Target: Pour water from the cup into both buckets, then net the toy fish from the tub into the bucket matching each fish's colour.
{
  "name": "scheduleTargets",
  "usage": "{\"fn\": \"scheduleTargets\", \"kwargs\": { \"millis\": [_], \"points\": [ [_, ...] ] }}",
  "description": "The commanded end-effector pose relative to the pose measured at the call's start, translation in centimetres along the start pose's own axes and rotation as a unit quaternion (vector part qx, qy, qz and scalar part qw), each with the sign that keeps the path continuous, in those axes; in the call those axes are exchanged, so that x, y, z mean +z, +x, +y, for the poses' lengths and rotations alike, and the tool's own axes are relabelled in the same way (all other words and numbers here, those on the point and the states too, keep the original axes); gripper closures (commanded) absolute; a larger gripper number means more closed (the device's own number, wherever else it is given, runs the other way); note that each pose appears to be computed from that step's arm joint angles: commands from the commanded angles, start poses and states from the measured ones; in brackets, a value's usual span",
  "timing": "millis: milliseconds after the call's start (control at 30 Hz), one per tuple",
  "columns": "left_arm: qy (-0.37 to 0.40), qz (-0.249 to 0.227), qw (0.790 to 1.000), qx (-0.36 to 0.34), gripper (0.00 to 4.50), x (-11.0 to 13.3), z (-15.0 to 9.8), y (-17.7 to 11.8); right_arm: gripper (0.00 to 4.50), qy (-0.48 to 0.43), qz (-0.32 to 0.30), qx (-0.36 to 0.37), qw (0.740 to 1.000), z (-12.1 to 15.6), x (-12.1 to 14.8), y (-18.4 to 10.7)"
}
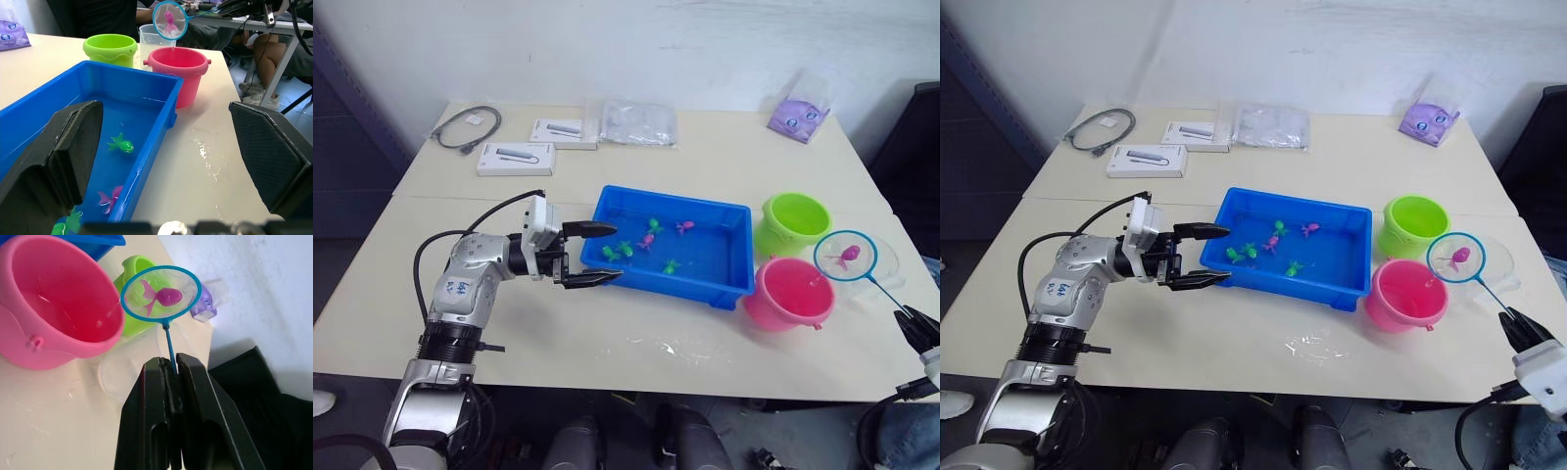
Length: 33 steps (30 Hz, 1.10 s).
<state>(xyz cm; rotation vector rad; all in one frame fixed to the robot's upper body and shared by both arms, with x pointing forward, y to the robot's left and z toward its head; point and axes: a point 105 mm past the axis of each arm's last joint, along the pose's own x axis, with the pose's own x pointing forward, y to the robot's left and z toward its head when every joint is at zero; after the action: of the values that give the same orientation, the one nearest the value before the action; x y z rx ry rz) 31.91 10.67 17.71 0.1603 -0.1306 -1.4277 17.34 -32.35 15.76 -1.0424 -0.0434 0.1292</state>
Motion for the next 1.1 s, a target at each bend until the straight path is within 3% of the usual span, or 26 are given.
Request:
{"fn": "scheduleTargets", "kwargs": {
  "millis": [33, 233, 400, 533, 633, 700, 767, 833, 1100],
  "points": [
    [0.024, -0.005, 1.0, -0.008, 0.09, 1.1, -0.2, 0.2, 4.5, -0.07, -0.021, -0.009, 0.997, -0.3, 0.6, -0.3],
    [0.027, -0.006, 1.0, -0.015, 0.09, 1.0, -0.4, 0.6, 4.5, -0.253, -0.028, -0.005, 0.967, 0.4, 0.6, -0.4],
    [0.03, -0.006, 0.999, -0.012, 0.09, 1.0, -0.3, 0.5, 4.5, -0.302, -0.038, -0.006, 0.953, 1.4, 0.6, -0.5],
    [0.035, -0.001, 0.999, -0.007, 0.09, 1.0, -0.1, 0.1, 4.5, -0.279, -0.04, -0.039, 0.959, 0.6, 0.6, -0.8],
    [0.033, 0.013, 0.999, 0.005, 0.09, 0.6, 0.2, -1.0, 4.5, -0.108, -0.067, -0.059, 0.99, -0.1, 2.0, -0.6],
    [0.032, 0.018, 0.999, 0.01, 0.09, 0.5, 0.3, -1.4, 4.5, -0.014, -0.079, -0.057, 0.995, -0.3, 2.5, -0.4],
    [0.023, 0.021, 0.999, 0.04, 0.09, 0.2, 0.8, -2.6, 4.5, 0.152, -0.126, -0.038, 0.98, -1.1, 5.1, 0.9],
    [0.017, 0.022, 0.997, 0.068, 0.09, 0.0, 1.3, -3.8, 4.5, 0.261, -0.155, 0.01, 0.953, -0.9, 7.2, 2.3],
    [0.041, 0.069, 0.987, 0.141, 0.09, -0.6, 2.7, -8.7, 4.5, 0.391, -0.159, 0.118, 0.899, 1.0, 11.5, 5.8]
  ]
}}
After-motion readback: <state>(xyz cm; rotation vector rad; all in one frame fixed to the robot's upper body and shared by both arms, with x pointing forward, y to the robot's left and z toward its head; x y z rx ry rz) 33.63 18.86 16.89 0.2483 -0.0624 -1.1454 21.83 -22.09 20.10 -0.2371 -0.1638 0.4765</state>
